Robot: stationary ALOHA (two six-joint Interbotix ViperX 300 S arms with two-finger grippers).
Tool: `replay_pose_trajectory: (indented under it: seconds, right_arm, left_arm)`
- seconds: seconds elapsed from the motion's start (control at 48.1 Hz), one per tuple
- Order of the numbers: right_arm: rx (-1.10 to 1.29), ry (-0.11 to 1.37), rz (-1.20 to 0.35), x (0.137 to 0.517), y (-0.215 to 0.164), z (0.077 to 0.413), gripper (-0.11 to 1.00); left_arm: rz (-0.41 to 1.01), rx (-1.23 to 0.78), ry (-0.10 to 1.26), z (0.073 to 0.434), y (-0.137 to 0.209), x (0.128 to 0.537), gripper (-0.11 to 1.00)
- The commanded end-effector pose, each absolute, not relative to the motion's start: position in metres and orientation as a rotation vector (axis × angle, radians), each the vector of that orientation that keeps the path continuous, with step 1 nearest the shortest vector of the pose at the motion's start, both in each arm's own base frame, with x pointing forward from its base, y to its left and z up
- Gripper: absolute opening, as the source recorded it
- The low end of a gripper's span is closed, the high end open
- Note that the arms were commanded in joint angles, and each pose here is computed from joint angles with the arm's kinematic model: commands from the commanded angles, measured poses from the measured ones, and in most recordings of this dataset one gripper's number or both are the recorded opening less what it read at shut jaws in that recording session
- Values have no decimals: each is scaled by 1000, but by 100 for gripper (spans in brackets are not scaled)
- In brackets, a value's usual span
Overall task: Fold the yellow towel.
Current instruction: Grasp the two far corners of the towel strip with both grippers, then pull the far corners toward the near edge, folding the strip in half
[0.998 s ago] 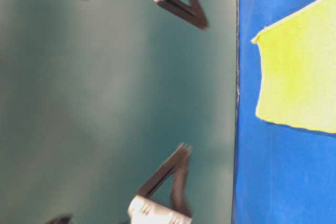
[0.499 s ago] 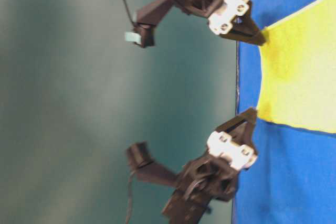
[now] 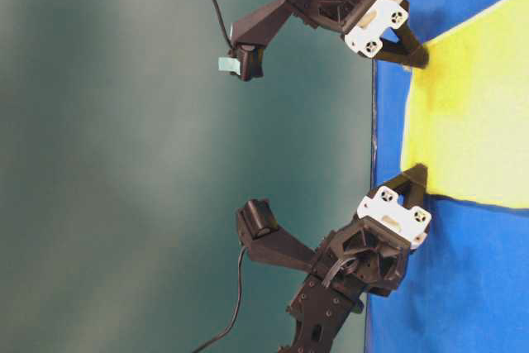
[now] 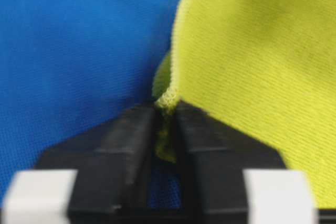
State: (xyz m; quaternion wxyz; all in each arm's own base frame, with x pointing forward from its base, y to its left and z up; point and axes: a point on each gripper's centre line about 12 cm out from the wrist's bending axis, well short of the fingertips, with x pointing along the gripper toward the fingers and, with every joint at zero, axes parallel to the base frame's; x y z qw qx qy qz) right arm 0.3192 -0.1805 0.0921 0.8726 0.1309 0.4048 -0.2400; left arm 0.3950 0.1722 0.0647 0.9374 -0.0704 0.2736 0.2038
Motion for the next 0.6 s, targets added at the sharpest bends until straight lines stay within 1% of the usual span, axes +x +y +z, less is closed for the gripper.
replay_pose_trajectory:
  seconds: [0.0,0.021,0.042,0.312,0.582]
  right_arm:
    - [271,829,-503,321,-182,98,9]
    - [275,828,-505,321,-182,98,4]
    - [274,828,-504,321,-181,98,2]
    - [283,825,-511,321,-181,102,2]
    - [268,767,-544,319,-193,131,2]
  left_arm:
    - [416,-127,550,71,174,397,4]
    - [413,-122,551,71,174,397,3]
    - [412,-119,550,71,174,397,3]
    - [412,-101,538,80,176,397,3]
    - [433,-24,515,115,195,394,3]
